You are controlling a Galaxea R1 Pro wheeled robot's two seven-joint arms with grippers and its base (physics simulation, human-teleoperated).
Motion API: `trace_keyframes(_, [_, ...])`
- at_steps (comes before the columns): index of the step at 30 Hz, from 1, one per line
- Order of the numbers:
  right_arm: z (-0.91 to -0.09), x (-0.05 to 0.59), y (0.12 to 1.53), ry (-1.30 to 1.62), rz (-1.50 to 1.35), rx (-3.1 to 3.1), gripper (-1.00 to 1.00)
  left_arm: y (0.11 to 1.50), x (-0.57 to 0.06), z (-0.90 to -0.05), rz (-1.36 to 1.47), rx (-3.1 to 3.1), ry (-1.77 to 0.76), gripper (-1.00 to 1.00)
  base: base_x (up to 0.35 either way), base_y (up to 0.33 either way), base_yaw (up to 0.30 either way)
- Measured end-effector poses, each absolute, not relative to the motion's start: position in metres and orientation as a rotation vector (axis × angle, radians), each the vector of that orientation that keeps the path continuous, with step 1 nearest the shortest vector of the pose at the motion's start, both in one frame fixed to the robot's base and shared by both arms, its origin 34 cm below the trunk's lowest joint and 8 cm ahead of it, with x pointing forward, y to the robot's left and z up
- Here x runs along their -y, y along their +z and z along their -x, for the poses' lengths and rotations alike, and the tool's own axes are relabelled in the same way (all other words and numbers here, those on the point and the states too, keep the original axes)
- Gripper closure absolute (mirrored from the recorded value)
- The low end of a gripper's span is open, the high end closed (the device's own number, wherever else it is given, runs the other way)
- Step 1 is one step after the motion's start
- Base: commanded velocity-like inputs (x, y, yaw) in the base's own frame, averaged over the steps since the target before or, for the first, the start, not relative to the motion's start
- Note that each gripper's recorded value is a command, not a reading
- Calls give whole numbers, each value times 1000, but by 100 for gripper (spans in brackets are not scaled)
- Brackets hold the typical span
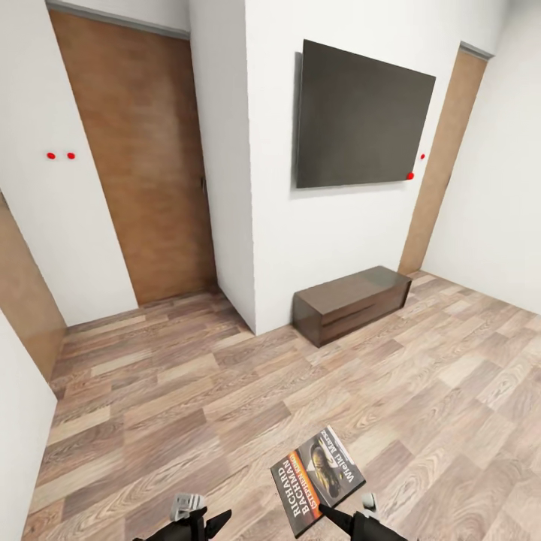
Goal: In the bedroom, move the book from the bed onto either nightstand, and place the two sandals side by side next to the bed.
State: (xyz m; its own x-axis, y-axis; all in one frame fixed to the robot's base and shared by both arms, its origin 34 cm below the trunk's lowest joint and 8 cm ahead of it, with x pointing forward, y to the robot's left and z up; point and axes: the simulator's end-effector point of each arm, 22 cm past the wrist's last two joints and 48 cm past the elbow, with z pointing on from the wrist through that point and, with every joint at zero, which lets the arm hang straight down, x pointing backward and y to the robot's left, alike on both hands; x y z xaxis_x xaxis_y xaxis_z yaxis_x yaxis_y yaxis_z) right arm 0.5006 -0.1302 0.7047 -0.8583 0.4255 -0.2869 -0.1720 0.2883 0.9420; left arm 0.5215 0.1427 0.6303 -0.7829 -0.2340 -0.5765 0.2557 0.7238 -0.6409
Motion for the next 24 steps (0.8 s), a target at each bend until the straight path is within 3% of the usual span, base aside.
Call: trace_keyframes(24, [-501,131,705,1605,-227,-2071,100,630,-143,-521,-18,-2271,-972,-100,0,0,-285])
